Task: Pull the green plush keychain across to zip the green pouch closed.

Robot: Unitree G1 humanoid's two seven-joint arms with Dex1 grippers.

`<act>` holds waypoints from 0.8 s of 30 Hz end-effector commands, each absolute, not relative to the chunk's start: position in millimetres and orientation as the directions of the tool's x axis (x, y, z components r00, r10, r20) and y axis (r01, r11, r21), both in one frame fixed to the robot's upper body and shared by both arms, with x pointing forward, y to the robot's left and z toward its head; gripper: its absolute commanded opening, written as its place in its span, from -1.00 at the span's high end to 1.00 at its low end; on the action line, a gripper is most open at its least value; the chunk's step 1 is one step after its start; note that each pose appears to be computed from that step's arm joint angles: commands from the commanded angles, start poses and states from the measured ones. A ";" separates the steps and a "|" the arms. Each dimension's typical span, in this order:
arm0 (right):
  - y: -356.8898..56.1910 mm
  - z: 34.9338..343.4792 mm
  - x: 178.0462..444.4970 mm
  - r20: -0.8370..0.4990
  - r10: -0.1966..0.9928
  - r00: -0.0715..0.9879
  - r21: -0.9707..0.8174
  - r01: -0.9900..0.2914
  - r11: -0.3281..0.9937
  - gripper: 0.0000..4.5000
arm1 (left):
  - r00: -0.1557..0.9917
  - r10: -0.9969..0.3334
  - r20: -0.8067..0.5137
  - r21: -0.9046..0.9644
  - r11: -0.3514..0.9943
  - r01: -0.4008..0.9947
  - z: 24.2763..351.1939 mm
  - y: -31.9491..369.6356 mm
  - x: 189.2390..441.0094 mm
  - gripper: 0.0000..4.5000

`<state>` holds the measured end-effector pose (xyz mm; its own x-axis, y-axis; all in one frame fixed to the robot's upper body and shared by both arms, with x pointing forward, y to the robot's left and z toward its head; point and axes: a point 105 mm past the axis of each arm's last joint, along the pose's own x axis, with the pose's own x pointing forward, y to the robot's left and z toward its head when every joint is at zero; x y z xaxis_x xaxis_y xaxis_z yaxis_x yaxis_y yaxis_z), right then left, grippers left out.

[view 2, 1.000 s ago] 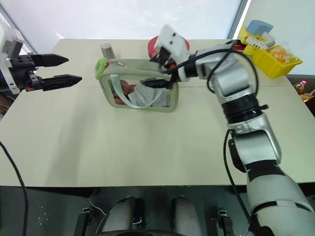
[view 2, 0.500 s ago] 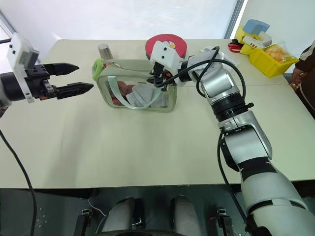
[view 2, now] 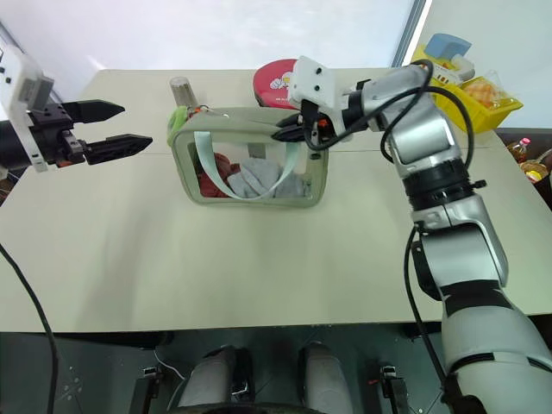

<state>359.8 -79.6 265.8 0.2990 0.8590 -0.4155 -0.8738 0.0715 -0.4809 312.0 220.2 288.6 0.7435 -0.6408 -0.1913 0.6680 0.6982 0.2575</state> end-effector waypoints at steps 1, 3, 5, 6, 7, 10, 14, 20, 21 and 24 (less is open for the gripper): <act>-72.6 265.7 343.0 -0.390 0.883 0.262 -0.478 -0.877 0.049 0.95 | 0.744 -0.651 -0.151 0.297 0.688 0.662 298.5 215.2 306.4 -1.00; -70.4 258.5 342.3 -0.391 0.880 0.271 -0.473 -0.879 0.060 0.95 | 0.748 -0.647 -0.148 0.294 0.693 0.658 297.1 214.7 308.3 -1.00; -69.6 256.7 340.7 -0.392 0.879 0.271 -0.464 -0.884 0.066 0.95 | 0.745 -0.650 -0.152 0.291 0.690 0.662 296.1 214.0 308.5 -1.00; -69.5 257.0 339.3 -0.392 0.880 0.268 -0.457 -0.887 0.067 0.81 | 0.744 -0.651 -0.153 0.291 0.690 0.663 296.1 214.1 308.7 -1.00; -70.1 259.2 336.1 -0.391 0.883 0.259 -0.446 -0.893 0.064 0.64 | 0.744 -0.650 -0.153 0.290 0.690 0.663 296.7 214.3 309.1 -1.00; -76.8 271.7 328.5 -0.386 0.883 0.266 -0.450 -0.890 0.071 0.03 | 0.747 -0.648 -0.150 0.291 0.693 0.660 299.0 216.6 310.8 -1.00; -97.4 286.1 319.7 -0.384 0.873 0.300 -0.436 -0.893 0.114 -0.17 | 0.758 -0.634 -0.153 0.287 0.705 0.648 299.5 223.9 312.2 -1.00; -124.9 281.3 312.7 -0.419 0.834 0.359 -0.401 -0.897 0.185 -0.17 | 0.769 -0.613 -0.180 0.270 0.722 0.638 288.5 233.8 311.0 -1.00; -126.1 278.3 313.6 -0.422 0.830 0.365 -0.398 -0.897 0.192 -0.17 | 0.770 -0.612 -0.177 0.268 0.723 0.637 288.3 233.8 311.4 -1.00; -125.0 266.2 316.8 -0.431 0.826 0.363 -0.374 -0.905 0.203 -0.17 | 0.773 -0.611 -0.174 0.261 0.728 0.634 287.4 233.7 313.5 -1.00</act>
